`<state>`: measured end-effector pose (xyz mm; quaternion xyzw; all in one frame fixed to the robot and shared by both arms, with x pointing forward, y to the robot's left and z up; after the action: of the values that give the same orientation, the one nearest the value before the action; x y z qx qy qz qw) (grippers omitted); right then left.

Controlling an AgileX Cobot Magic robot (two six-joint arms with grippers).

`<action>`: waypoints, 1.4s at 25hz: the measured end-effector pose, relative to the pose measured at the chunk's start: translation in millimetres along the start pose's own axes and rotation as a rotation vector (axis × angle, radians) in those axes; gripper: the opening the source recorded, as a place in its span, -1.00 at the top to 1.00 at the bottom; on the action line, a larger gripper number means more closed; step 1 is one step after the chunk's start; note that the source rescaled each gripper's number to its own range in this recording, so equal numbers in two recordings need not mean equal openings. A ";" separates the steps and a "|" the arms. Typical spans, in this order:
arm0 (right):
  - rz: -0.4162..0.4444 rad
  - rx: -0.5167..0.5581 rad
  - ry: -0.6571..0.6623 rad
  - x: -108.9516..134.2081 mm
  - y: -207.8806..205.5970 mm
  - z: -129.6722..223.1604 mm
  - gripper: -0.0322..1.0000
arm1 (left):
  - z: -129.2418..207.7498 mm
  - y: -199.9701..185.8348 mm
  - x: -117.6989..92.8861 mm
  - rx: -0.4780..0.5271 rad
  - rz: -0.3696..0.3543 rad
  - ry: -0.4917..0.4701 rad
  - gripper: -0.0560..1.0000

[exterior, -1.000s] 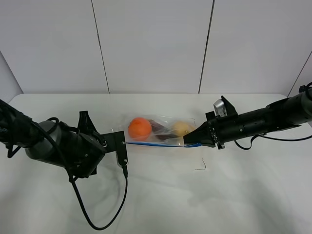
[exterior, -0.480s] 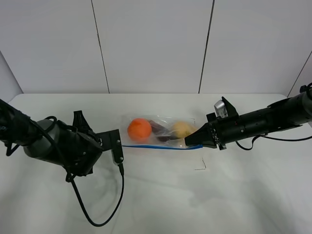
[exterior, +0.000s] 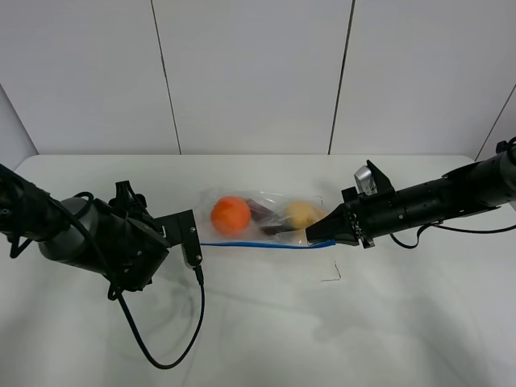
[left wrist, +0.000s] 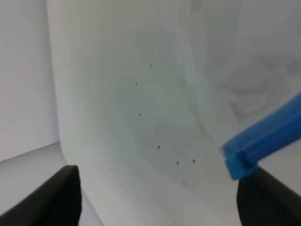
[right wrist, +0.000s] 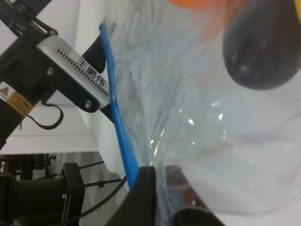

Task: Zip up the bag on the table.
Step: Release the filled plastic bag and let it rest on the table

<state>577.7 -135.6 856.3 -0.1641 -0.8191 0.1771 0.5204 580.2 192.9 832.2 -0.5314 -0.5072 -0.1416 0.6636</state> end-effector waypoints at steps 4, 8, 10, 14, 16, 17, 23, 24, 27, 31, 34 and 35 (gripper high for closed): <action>0.000 0.000 0.000 0.0 0.0 0.0 0.94 | 0.1 0.0 0.2 0.001 -0.001 -0.001 -0.43; 0.000 0.000 0.000 0.0 0.0 0.0 0.94 | 1.4 0.0 2.6 0.007 -0.015 -0.060 -0.54; -0.001 0.000 0.000 0.2 0.0 0.1 0.94 | 2.4 -0.1 4.6 0.012 -0.026 -0.093 -0.72; -0.001 0.000 0.000 0.2 0.0 0.1 0.94 | 4.4 -0.1 4.0 0.023 -0.023 -0.114 -0.95; -0.001 0.000 0.000 0.2 0.0 0.1 0.94 | 5.1 -0.1 3.6 0.027 -0.021 -0.119 -0.98; -0.001 0.000 0.000 0.2 0.0 0.1 0.94 | 5.1 -0.1 3.6 0.027 -0.021 -0.120 -0.99; -0.001 0.001 -0.005 0.1 0.0 0.2 0.94 | 8.6 -13.1 18.8 0.035 -0.013 -0.209 -1.00; -0.001 0.002 -0.005 0.1 0.0 0.4 0.94 | 10.3 -17.0 21.4 0.041 -0.001 -0.217 -1.00; 0.000 0.003 -0.007 0.1 0.0 0.5 0.94 | 12.0 -31.0 29.7 0.041 0.057 -0.225 -1.00; 0.002 0.015 -0.014 -0.4 0.0 2.7 0.94 | 8.8 -45.3 56.3 0.043 0.111 -0.303 -1.00; 0.003 0.021 -0.018 -0.5 0.0 3.9 0.94 | 13.7 -48.6 95.6 0.054 0.118 -0.453 -1.00; 0.001 0.022 -0.018 -0.2 0.0 4.0 0.94 | 19.4 -47.8 107.1 0.070 0.125 -0.511 -1.00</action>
<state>574.2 -136.1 854.6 -0.1572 -0.8216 0.1877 0.5149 583.1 228.1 945.7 -0.5571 -0.6289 0.0562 0.5394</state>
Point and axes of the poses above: a point on each arm's last joint axis where the gripper is mounted, y pointing out along that axis toward the gripper, x along the wrist's bending axis when the last joint is at zero, z = x × y, the point moved 9 cm from there along y, pointing out along that axis toward the gripper, and after that the axes turned 13 degrees about -y, right-handed, at the moved point
